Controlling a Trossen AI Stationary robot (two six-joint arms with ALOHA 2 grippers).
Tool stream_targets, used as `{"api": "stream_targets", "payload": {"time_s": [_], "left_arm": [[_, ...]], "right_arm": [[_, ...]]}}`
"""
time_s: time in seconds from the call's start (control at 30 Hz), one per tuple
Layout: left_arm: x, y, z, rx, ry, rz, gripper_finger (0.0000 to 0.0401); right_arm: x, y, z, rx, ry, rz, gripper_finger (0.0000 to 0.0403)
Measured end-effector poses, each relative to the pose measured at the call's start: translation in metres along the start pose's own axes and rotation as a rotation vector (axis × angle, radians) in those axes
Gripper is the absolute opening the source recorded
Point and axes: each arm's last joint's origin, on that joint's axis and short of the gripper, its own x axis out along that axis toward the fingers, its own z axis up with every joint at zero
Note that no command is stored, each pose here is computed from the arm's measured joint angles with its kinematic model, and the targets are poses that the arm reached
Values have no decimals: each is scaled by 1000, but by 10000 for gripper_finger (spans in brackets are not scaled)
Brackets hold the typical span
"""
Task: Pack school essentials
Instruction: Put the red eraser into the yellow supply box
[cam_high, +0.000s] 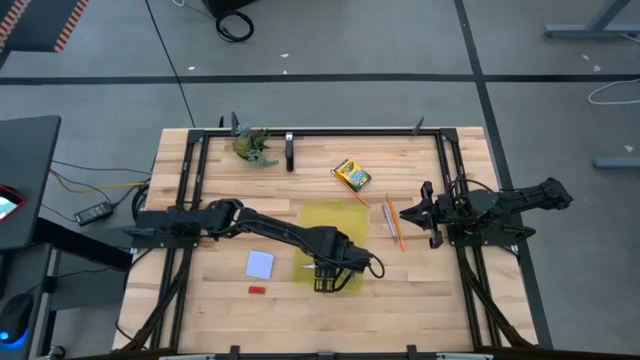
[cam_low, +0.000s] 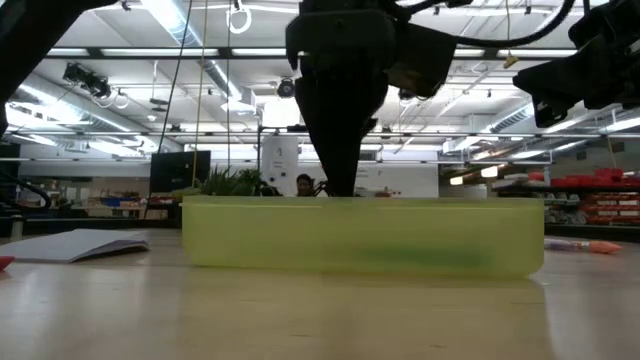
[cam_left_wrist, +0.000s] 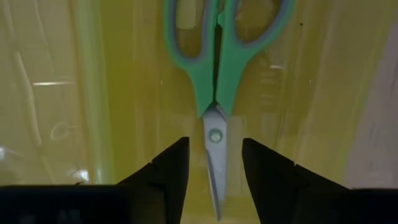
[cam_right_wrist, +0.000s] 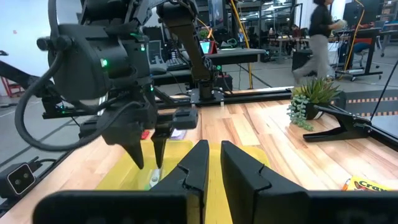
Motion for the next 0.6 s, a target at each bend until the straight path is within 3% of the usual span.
{"api": "stream_targets", "payload": {"time_s": [0.27,0.6], "left_arm": [[-20,-12,-8,69,-24,131,140],[-35,-17,-20,117,17,191,137]], "right_arm": [[0,0,0,0,1,0,51],[0,0,0,0,0,0,51]]}}
